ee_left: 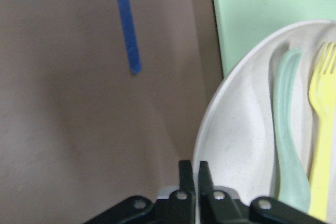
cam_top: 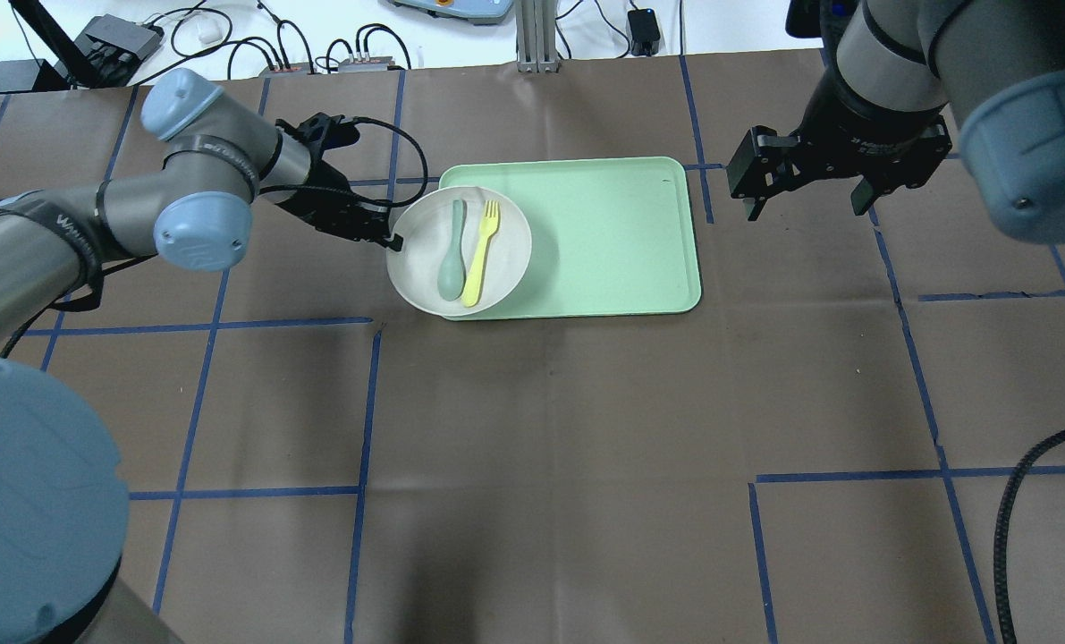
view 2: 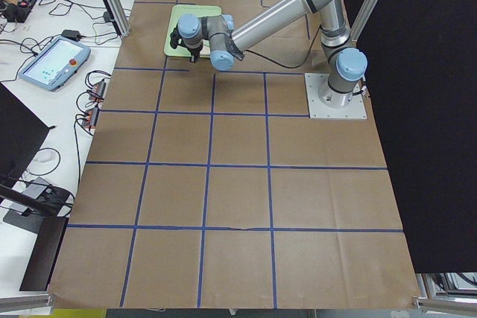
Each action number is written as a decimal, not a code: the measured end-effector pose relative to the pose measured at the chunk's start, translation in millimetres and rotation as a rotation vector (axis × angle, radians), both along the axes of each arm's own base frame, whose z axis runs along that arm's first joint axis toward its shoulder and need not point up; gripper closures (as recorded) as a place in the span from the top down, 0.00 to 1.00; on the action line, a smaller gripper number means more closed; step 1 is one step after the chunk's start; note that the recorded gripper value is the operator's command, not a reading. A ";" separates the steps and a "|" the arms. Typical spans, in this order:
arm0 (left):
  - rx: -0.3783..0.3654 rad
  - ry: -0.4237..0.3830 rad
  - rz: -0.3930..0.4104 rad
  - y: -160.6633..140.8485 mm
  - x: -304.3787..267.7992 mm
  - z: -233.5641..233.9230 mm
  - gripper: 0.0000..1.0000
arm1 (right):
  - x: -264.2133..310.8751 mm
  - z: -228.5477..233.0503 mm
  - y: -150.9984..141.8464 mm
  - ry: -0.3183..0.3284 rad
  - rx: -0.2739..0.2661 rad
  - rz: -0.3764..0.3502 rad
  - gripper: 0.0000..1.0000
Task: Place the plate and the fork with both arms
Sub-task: 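Slide the plate with the left gripper onto the mint-green tray, then open the left gripper and release the plate on the tray, then lift the left gripper away while the right gripper moves over the plate, then lower the right gripper onto the yellow fork on the plate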
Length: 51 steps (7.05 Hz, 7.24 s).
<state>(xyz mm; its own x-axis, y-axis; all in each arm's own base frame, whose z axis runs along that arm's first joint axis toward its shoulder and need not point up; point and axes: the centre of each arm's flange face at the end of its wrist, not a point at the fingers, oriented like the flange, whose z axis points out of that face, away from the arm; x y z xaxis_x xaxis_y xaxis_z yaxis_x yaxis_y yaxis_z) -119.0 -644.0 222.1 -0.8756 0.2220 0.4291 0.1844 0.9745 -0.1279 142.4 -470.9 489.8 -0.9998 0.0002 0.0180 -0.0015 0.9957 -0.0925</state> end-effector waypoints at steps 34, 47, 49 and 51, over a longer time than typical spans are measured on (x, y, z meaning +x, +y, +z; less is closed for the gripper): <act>0.116 -0.452 0.117 206.6 -24.9 267.3 0.99 | 134.4 -71.2 -145.1 -0.013 0.037 -0.034 1.00; 0.111 -0.451 0.115 207.3 -24.9 267.3 0.99 | 186.3 -267.7 -209.6 -0.005 0.037 -0.120 0.49; 0.111 -0.451 0.115 207.3 -25.0 267.4 0.99 | 186.6 -277.7 -210.3 -0.002 0.049 -0.120 0.49; 0.111 -0.451 0.115 207.3 -24.9 267.3 0.99 | 187.0 -291.7 -212.9 0.000 0.055 -0.121 0.49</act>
<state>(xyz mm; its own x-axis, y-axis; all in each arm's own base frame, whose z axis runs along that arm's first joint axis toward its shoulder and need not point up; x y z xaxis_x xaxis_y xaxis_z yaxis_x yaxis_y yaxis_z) -143.9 -436.7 489.4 -0.9960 0.0874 0.0166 0.0881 0.9951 0.0460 329.4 -683.8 198.1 -0.9926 0.1193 0.0217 0.1185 0.9922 -0.0380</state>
